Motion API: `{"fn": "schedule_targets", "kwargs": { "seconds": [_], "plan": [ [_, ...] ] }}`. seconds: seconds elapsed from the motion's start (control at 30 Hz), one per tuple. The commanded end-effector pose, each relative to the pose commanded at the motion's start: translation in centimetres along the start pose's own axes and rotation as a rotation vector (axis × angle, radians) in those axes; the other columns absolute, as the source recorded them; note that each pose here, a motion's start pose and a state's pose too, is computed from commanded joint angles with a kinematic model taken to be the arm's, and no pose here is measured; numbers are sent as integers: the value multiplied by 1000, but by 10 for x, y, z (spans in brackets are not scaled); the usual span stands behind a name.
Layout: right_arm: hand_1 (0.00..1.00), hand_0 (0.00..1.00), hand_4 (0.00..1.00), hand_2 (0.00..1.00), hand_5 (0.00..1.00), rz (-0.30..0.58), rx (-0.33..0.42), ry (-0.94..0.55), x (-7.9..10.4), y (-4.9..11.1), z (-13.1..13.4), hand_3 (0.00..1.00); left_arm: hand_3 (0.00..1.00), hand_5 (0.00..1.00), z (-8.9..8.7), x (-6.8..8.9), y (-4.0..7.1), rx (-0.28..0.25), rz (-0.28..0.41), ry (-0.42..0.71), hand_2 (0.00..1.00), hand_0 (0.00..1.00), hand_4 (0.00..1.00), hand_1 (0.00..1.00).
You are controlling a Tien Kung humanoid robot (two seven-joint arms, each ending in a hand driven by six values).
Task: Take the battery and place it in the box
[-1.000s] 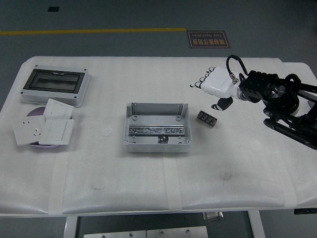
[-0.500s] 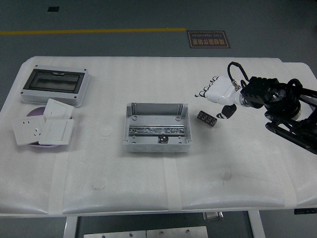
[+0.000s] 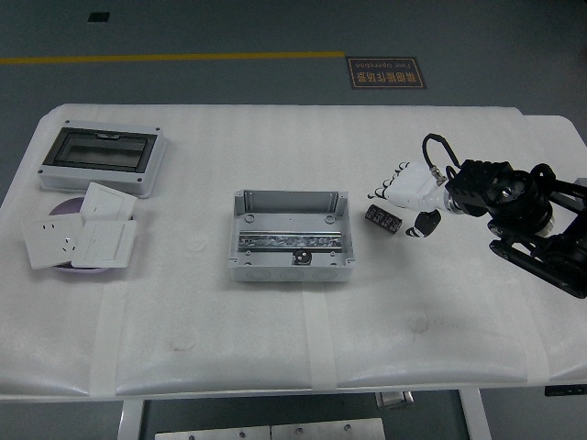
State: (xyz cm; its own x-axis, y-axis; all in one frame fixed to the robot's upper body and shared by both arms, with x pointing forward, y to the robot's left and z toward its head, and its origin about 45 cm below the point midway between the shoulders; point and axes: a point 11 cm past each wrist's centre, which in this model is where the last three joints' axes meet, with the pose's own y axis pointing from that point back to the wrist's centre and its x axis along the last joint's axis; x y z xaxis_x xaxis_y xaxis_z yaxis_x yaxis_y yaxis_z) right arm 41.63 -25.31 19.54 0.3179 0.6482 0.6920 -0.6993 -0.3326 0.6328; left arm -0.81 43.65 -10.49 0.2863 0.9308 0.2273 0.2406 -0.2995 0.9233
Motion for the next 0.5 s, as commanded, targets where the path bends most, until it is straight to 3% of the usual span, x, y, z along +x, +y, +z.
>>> {"fn": "schedule_targets", "kwargs": {
  "seconds": [0.5],
  "plan": [
    [827,957,782,940,232,-13,10,-24,-9,-6,-6,998,640,322,4,3,1,-8,7,-10,581,680,630,677]
  ]
}}
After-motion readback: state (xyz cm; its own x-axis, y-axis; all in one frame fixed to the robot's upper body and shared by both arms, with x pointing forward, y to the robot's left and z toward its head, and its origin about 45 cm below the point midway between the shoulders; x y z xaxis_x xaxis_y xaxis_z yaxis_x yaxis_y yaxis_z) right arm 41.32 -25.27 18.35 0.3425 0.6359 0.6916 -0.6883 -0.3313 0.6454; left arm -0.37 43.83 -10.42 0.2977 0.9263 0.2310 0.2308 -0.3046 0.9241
